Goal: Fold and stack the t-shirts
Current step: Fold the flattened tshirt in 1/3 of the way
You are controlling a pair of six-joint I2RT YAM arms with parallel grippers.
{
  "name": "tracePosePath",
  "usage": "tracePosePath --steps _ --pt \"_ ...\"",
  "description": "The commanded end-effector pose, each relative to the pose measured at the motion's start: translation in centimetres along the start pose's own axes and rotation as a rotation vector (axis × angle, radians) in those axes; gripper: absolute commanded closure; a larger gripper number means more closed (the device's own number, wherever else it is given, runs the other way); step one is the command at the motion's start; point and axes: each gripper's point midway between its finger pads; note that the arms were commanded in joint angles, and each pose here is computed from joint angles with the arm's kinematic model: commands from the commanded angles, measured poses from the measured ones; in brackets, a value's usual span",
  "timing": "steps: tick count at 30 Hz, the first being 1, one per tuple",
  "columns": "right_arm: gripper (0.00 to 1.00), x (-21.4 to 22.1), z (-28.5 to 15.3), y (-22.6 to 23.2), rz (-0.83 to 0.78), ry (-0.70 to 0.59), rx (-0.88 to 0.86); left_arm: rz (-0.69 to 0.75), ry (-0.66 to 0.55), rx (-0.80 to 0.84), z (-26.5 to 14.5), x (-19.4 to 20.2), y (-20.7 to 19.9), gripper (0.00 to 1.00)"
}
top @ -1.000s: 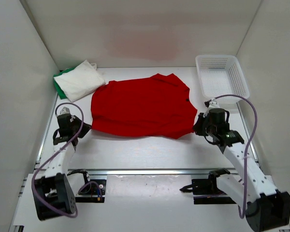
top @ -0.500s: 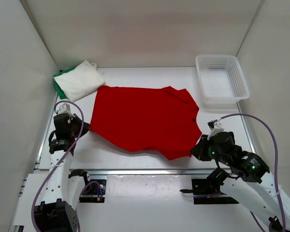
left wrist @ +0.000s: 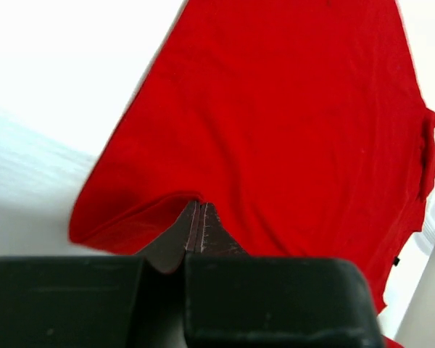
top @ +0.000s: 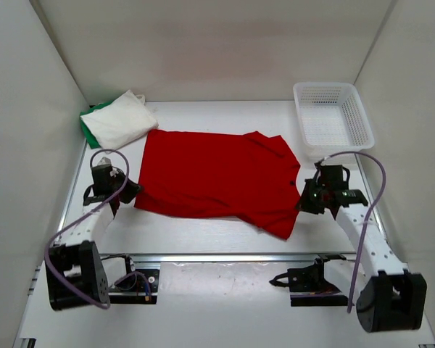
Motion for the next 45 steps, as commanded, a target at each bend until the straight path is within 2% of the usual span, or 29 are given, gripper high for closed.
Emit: tracePosePath --steps 1,11,16,23,29,34,38,39,41,45 --pt "1.00 -4.7 0.3 4.3 -0.153 -0.094 -0.098 -0.044 -0.082 0.067 1.2 -3.4 -2.4 1.00" --pt "0.99 -10.4 3.3 7.9 -0.198 -0.093 -0.058 -0.102 -0.102 0.039 4.9 -6.7 -2.5 1.00" --pt "1.00 -11.5 5.3 7.9 -0.192 -0.079 -0.012 -0.142 -0.103 0.008 6.6 -8.1 -1.4 1.00" --pt "0.99 -13.3 6.2 6.1 -0.153 -0.086 0.028 -0.111 -0.075 0.004 9.5 -9.1 -2.2 1.00" --pt "1.00 -13.4 7.9 6.4 -0.155 -0.053 0.037 -0.094 -0.033 -0.023 11.4 -8.4 -1.5 1.00" --pt "1.00 -15.0 8.5 6.7 -0.136 -0.075 0.044 -0.112 -0.026 -0.089 11.2 -7.7 0.7 1.00" --pt "1.00 -15.6 9.4 6.4 -0.111 -0.068 0.042 -0.107 -0.015 -0.097 11.5 -7.6 0.8 1.00" --pt "1.00 -15.9 9.4 6.5 -0.105 -0.076 0.037 -0.105 -0.015 -0.093 11.5 -7.6 0.6 0.99" --pt "1.00 -15.2 10.2 6.3 -0.102 -0.058 0.035 -0.117 0.010 -0.096 11.6 -6.7 1.1 0.89" --pt "1.00 -16.8 10.1 7.2 -0.069 -0.099 -0.019 -0.151 -0.025 -0.076 10.2 -7.2 0.9 0.65"
Point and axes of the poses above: each gripper's point midway between its finger pads, its own z axis out along the fingers, its own y axis along the line the jaws close on, x = y × z, and after that the axes turned 13 degrees about z, right-handed
